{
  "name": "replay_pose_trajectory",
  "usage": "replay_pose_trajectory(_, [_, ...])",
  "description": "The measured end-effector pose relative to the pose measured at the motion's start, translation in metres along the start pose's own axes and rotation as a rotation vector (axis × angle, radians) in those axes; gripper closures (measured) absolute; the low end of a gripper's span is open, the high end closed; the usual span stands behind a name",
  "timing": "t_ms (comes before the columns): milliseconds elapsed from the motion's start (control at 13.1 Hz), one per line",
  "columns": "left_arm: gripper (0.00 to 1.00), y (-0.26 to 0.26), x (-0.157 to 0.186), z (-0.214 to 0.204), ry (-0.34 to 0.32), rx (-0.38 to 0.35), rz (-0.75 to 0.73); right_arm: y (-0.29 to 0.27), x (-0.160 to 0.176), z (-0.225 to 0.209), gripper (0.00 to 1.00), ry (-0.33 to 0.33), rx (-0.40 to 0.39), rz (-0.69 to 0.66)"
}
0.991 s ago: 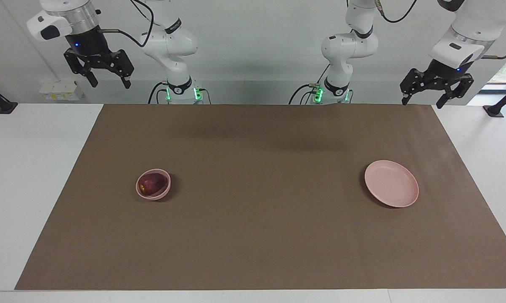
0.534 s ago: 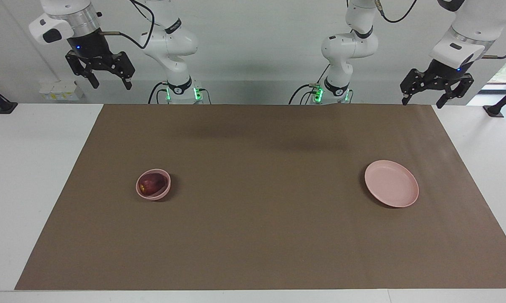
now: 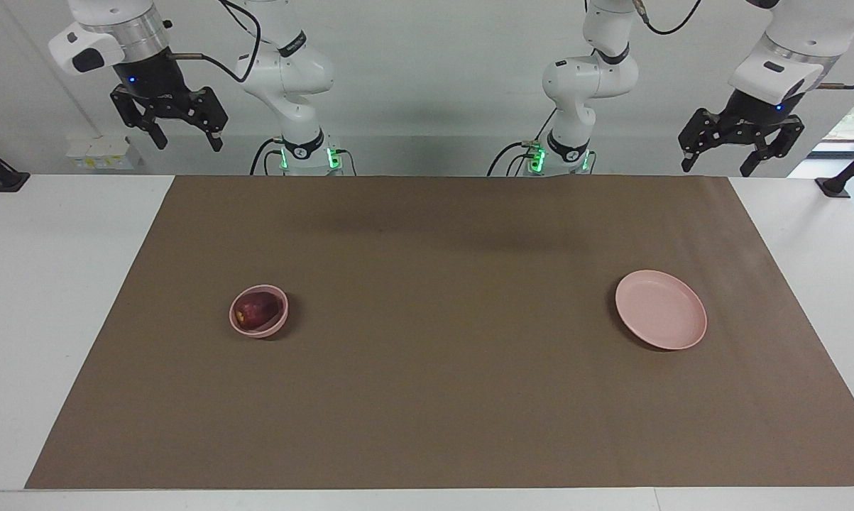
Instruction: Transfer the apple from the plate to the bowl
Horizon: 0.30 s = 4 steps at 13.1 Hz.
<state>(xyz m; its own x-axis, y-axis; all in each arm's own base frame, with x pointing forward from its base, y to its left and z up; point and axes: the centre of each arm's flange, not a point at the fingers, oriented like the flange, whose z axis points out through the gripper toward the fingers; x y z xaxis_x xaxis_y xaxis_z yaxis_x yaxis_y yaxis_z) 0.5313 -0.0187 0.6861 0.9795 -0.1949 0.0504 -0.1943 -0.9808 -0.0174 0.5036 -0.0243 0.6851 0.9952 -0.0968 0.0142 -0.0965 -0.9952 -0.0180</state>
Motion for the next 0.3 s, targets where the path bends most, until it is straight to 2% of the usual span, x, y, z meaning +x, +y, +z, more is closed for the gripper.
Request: replay_pose_trajectory(305, [0.00, -0.0042, -0.0047, -0.0067, 0.012, 0.003, -0.010, -0.0001, 0.0000, 0.0000, 0.00, 0.000, 0.000, 0.000])
